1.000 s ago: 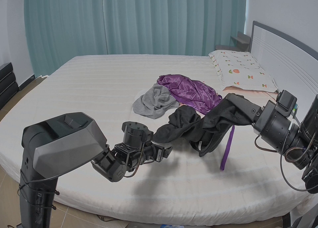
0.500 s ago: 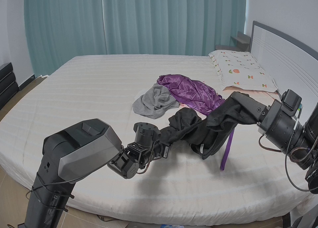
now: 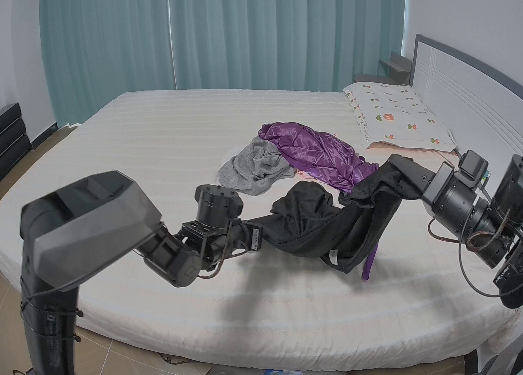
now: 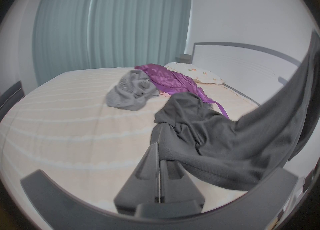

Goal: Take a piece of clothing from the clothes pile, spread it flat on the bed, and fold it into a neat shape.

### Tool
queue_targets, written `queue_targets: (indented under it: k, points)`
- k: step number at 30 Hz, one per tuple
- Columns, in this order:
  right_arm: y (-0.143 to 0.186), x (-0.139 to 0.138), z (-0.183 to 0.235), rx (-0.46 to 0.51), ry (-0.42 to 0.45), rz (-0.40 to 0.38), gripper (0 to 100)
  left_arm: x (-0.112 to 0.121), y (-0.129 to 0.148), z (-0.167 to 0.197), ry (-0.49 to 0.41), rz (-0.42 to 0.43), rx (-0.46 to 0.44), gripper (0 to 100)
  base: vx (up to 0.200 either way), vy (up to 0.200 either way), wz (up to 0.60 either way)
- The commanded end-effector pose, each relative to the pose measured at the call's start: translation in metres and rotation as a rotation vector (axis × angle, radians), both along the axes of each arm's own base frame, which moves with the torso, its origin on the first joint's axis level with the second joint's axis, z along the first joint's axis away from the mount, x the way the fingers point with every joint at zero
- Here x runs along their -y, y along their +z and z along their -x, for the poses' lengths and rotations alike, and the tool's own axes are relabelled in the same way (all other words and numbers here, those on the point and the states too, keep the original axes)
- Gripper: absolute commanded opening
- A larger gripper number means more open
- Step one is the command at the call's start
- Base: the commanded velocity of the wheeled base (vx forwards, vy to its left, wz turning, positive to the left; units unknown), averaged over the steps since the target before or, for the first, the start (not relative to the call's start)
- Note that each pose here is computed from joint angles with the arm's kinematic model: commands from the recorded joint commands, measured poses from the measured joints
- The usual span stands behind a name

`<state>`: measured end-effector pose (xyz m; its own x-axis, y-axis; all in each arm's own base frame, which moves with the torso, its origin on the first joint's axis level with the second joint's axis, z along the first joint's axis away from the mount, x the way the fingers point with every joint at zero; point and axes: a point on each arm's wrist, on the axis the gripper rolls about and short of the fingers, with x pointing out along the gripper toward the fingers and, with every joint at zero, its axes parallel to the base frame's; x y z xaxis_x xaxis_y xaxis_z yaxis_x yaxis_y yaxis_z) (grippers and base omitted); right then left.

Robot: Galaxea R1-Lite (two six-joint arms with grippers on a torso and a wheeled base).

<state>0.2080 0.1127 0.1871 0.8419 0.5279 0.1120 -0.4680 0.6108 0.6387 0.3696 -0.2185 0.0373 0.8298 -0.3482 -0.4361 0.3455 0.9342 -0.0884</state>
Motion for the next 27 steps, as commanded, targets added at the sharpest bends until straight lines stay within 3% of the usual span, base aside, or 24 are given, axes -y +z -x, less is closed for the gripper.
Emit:
queue_targets:
  k: [1, 2, 6, 10, 13, 16, 21, 22, 24, 27]
  points:
    - [-0.037, 0.002, -0.048, -0.117, -0.09, 0.058, 0, -0.038, 0.067, 0.033, 0.108, 0.101, 0.04, 0, 0.0, 0.0, 0.0]
    - [-0.038, 0.002, -0.049, -0.119, -0.092, 0.059, 0, -0.039, 0.068, 0.034, 0.112, 0.104, 0.039, 0, 0.0, 0.0, 0.0]
    - [-0.042, -0.01, -0.09, -0.06, -0.158, 0.037, 0, -0.057, 0.114, 0.058, 0.188, 0.25, 0.046, 0, 0.0, 0.0, 0.0]
    - [-0.014, -0.014, -0.105, 0.065, -0.239, -0.006, 0, -0.081, 0.149, 0.074, 0.253, 0.339, 0.093, 0, 0.0, 0.0, 0.0]
    - [0.017, -0.011, -0.101, 0.162, -0.249, -0.041, 0, -0.097, 0.171, 0.089, 0.268, 0.384, 0.154, 0, 0.0, 0.0, 0.0]
    - [0.031, -0.007, -0.088, 0.196, -0.231, -0.049, 0, -0.106, 0.18, 0.103, 0.272, 0.401, 0.183, 0, 0.0, 0.0, 0.0]
    - [0.0, -0.003, -0.072, 0.099, -0.184, 0.015, 0, -0.107, 0.161, 0.113, 0.271, 0.39, 0.153, 0, 0.0, 0.0, 0.0]
    - [-0.018, -0.001, -0.066, 0.038, -0.158, 0.039, 0, -0.106, 0.149, 0.118, 0.27, 0.413, 0.137, 0, 0.0, 0.0, 0.0]
    - [-0.027, 0.001, -0.062, 0.004, -0.151, 0.054, 0, -0.101, 0.14, 0.119, 0.257, 0.43, 0.12, 0, 0.0, 0.0, 0.0]
    - [-0.054, 0.003, -0.055, -0.077, -0.139, 0.085, 0, -0.095, 0.115, 0.117, 0.272, 0.449, 0.046, 0, 0.0, 0.0, 0.0]
